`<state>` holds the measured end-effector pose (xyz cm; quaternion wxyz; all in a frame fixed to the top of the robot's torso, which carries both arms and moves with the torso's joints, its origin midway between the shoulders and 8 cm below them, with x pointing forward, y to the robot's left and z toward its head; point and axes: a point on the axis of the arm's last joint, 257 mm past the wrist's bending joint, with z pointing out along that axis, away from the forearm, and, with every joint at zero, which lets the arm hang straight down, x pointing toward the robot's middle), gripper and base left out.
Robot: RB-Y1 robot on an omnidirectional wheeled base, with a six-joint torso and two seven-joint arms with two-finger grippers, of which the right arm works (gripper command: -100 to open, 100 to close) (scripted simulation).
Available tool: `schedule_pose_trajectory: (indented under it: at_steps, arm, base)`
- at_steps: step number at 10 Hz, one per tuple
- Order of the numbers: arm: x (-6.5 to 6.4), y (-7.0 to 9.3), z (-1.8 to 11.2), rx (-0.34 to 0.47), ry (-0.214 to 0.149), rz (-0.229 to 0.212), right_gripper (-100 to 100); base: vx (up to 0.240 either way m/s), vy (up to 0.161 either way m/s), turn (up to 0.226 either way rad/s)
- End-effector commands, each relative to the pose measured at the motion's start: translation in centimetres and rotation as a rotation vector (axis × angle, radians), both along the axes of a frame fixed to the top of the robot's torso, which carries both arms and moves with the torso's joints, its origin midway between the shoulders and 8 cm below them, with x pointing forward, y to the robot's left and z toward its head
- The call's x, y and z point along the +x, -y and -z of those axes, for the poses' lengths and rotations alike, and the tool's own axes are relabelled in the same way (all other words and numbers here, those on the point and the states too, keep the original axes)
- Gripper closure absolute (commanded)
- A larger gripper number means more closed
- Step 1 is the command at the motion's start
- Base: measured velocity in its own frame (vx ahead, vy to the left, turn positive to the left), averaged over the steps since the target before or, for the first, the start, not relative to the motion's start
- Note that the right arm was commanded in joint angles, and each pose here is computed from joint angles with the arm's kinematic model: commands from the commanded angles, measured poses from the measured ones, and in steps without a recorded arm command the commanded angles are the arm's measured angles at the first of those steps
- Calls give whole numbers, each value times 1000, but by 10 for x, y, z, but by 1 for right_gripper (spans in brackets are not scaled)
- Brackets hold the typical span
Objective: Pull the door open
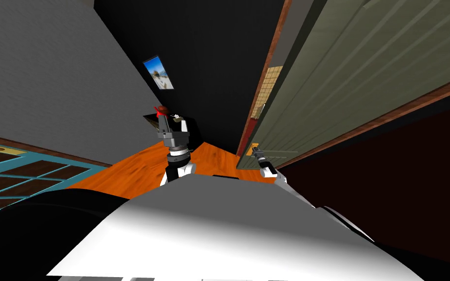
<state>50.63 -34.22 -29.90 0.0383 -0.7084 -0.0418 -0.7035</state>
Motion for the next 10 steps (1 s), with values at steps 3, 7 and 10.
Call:
schedule_pose_trajectory:
  at_steps: [3, 7, 10]
  arm:
    - [-12, -6, -2, 3, 6, -52, 100]
    - [-20, -10, -1, 3, 3, -88, 100]
    - [-32, -10, 0, 4, 4, -125, 100]
  base:
    - [-207, -126, 105]
    - [-185, -103, 88]
    - [-196, -117, 147]
